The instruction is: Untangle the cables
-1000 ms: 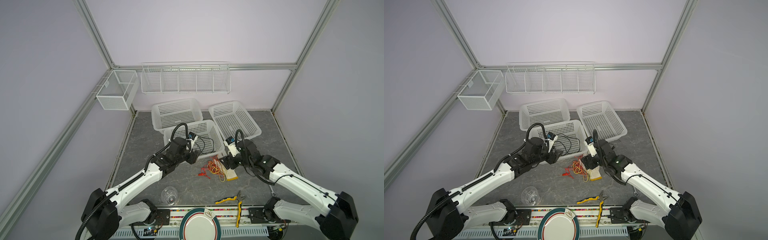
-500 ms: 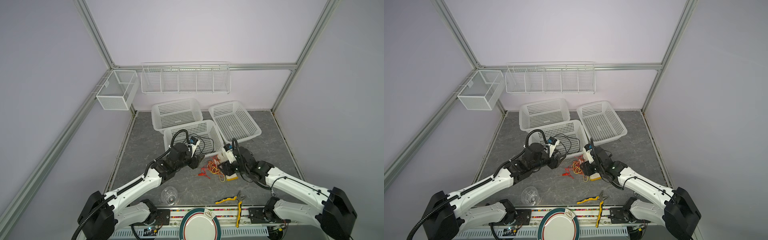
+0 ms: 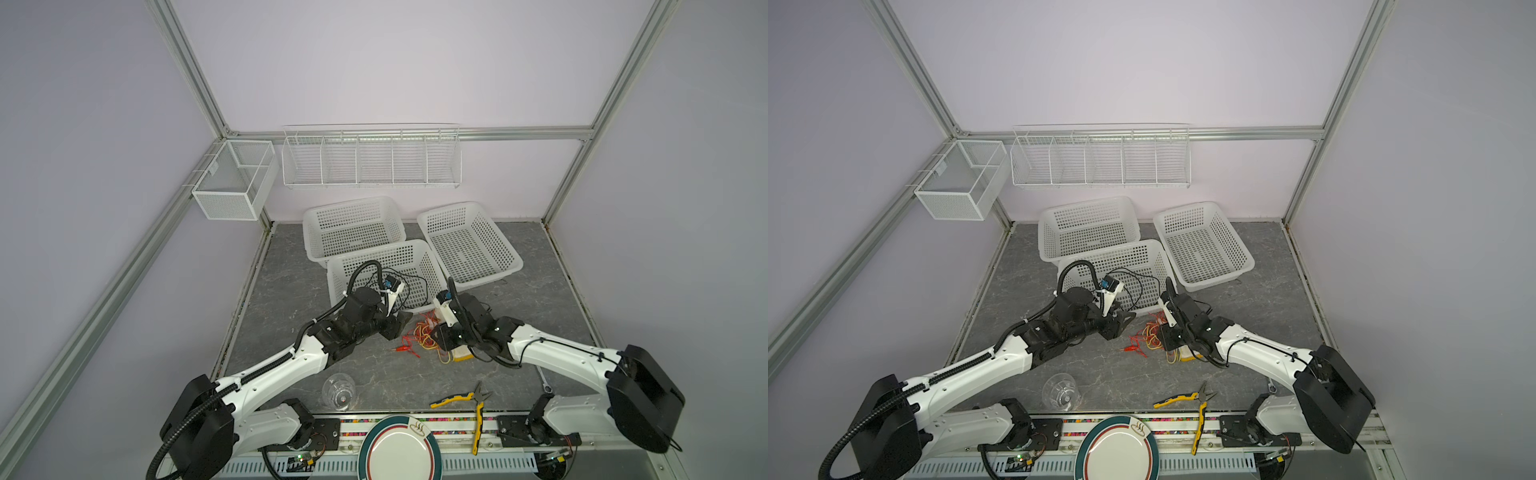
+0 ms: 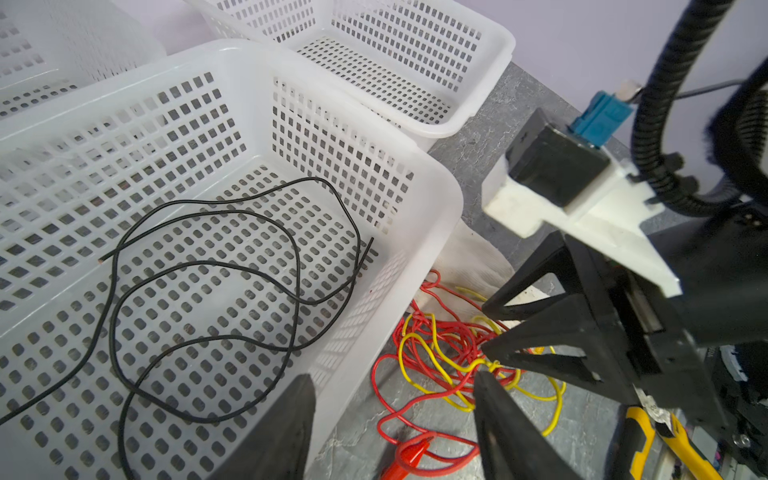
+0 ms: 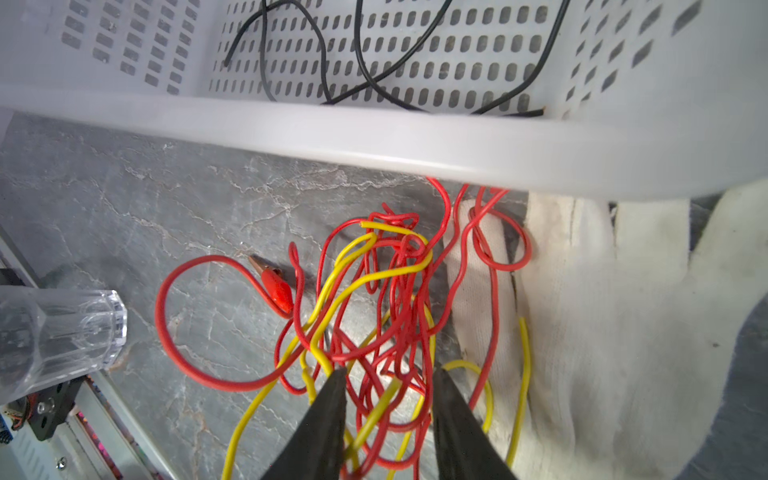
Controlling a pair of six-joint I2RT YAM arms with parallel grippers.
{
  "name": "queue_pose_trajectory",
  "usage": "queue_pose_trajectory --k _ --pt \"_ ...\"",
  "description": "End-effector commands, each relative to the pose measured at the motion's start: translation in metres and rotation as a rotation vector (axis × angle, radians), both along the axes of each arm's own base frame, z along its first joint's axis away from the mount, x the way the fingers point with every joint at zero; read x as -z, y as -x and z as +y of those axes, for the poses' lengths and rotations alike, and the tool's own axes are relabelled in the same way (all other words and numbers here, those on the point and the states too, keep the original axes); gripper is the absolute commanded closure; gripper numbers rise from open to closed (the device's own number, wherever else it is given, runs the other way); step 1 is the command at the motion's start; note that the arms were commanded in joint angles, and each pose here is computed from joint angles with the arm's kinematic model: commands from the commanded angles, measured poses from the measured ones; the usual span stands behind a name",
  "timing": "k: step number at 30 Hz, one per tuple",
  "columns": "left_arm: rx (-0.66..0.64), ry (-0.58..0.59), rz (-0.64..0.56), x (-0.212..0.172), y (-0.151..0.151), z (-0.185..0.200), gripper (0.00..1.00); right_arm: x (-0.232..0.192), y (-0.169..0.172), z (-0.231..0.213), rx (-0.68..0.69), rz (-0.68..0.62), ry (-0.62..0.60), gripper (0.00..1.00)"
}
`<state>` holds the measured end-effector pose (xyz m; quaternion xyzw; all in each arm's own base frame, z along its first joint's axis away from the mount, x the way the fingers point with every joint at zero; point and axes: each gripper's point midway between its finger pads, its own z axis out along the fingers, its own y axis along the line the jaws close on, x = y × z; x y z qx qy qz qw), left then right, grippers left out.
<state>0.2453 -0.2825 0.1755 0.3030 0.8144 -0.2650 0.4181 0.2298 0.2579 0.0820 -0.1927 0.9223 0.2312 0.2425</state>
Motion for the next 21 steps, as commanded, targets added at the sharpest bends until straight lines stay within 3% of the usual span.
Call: queue_pose_trajectory --k 1,6,16,21 --pt "-0.003 -0.001 0.000 0.002 0.000 -0.002 0.39 -0.013 -0.008 0.014 0.002 -0.021 -0.054 0.71" --pt "0.001 -0.004 0.004 0.004 0.001 -0.002 0.39 -0.021 -0.010 0.005 0.008 -0.051 0.000 0.93" --pt "0.090 0.029 -0.033 -0.008 0.014 -0.021 0.39 -0.097 0.006 0.004 -0.099 -0.186 -0.102 0.94" --pt "0.134 0.045 -0.042 -0.012 0.019 -0.035 0.39 -0.115 0.010 0.004 -0.114 -0.214 -0.143 0.93"
